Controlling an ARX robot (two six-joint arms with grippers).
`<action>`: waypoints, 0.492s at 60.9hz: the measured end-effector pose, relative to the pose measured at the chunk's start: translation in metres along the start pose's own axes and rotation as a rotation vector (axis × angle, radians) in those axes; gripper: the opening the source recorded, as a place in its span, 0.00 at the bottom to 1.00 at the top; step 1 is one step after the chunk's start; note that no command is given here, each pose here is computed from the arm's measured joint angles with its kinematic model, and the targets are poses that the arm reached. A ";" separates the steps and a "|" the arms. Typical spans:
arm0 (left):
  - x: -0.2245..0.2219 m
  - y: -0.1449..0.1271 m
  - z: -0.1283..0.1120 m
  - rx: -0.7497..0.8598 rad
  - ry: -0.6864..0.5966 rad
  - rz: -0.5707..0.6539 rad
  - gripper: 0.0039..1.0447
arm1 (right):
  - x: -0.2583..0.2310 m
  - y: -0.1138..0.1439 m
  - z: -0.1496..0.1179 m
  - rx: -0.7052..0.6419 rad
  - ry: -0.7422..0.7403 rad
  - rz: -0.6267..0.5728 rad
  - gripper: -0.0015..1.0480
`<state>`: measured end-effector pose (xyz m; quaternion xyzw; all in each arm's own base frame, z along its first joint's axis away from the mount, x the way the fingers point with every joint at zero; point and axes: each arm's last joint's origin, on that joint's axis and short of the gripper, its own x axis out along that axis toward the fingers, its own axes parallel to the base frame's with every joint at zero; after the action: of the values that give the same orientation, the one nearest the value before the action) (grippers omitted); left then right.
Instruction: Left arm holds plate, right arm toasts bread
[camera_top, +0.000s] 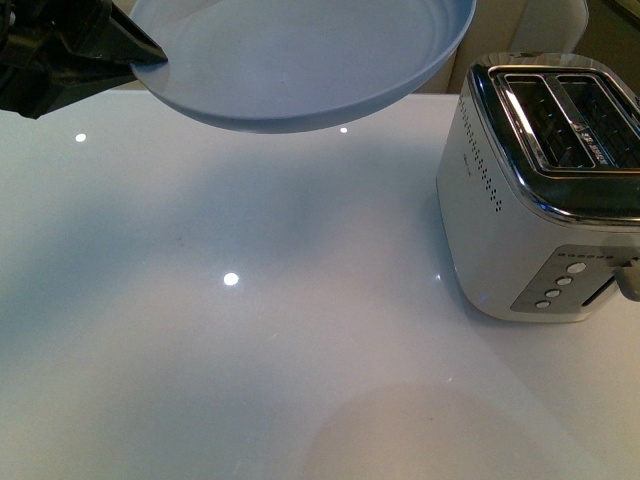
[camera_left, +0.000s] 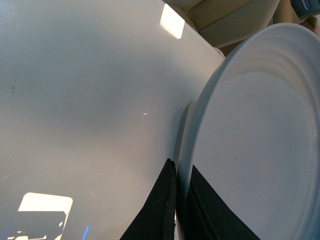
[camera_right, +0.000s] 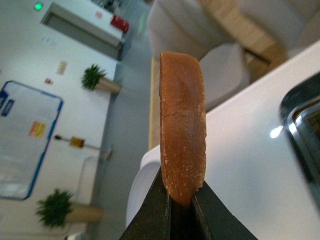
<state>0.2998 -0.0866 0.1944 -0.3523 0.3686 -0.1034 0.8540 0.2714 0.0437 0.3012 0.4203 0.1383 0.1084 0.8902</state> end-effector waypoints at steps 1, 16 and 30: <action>0.000 0.000 0.000 0.000 0.000 0.000 0.02 | 0.000 0.002 0.005 -0.036 -0.019 -0.018 0.03; -0.001 0.002 -0.002 -0.002 0.010 -0.001 0.02 | 0.016 -0.001 0.017 -0.424 -0.021 -0.213 0.03; -0.002 0.003 -0.001 -0.004 0.006 -0.002 0.02 | 0.048 -0.018 0.007 -0.652 0.162 -0.308 0.03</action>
<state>0.2977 -0.0843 0.1934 -0.3540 0.3708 -0.1047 0.8522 0.3198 0.0424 0.2843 0.0790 0.2281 0.0445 0.9694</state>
